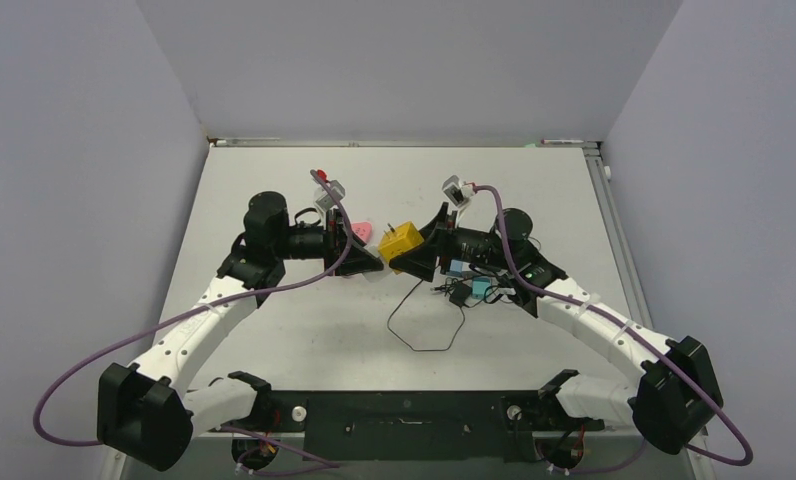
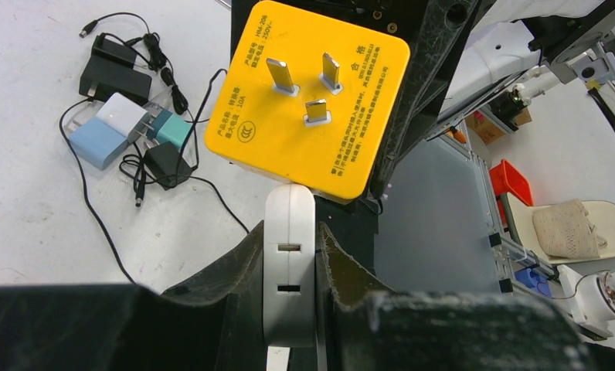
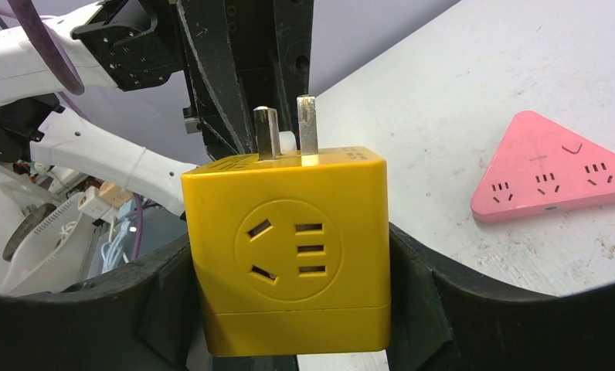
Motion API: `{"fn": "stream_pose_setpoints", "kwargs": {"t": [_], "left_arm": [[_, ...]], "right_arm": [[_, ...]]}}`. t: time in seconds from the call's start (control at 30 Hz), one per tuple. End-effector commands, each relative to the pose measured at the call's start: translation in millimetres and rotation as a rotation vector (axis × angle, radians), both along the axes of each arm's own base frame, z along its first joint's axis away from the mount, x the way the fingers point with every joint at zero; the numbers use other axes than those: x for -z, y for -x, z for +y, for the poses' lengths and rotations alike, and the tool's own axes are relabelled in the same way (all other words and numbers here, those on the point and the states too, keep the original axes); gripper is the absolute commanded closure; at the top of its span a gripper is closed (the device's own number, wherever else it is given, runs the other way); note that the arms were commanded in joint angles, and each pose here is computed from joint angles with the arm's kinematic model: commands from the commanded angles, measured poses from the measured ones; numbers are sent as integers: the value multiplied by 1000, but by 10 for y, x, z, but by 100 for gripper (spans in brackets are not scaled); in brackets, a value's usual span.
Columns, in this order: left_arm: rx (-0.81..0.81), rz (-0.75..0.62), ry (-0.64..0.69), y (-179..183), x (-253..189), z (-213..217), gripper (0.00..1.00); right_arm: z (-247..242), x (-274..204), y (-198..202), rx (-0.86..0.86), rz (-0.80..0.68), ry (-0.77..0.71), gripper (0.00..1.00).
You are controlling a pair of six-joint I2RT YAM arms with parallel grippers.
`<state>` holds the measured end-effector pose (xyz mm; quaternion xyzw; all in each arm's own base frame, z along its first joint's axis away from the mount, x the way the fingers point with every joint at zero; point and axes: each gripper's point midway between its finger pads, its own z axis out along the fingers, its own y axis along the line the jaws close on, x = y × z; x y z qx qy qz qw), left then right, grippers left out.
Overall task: Pull the plug off the socket
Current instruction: Remove the plug from the socket.
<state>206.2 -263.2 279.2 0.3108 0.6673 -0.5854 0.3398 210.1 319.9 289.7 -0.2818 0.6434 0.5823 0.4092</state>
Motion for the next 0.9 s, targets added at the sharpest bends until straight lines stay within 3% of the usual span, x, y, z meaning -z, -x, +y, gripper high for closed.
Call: {"fn": "stream_pose_setpoints", "kwargs": {"t": [0.0,0.17,0.53,0.7,0.87], "left_arm": [[-32,-76,6,-108,-109,-21,100],[54,-113,51,89,-232,-32,100],[174,-214,103,502,-448,-105,100],[130,-201,86,432,-420,-114,100],[-21,-161,-17,115,-241,-85,100]], "right_arm": [[10,-625,237,-77,-161,-132,95],[-163,-717,192,-97,-132,-222,95],[-152,-706,266,-207,-96,-244,95],[-144,-700,269,-213,-93,-233,95],[-139,-609,119,-122,-98,-177,95]]}}
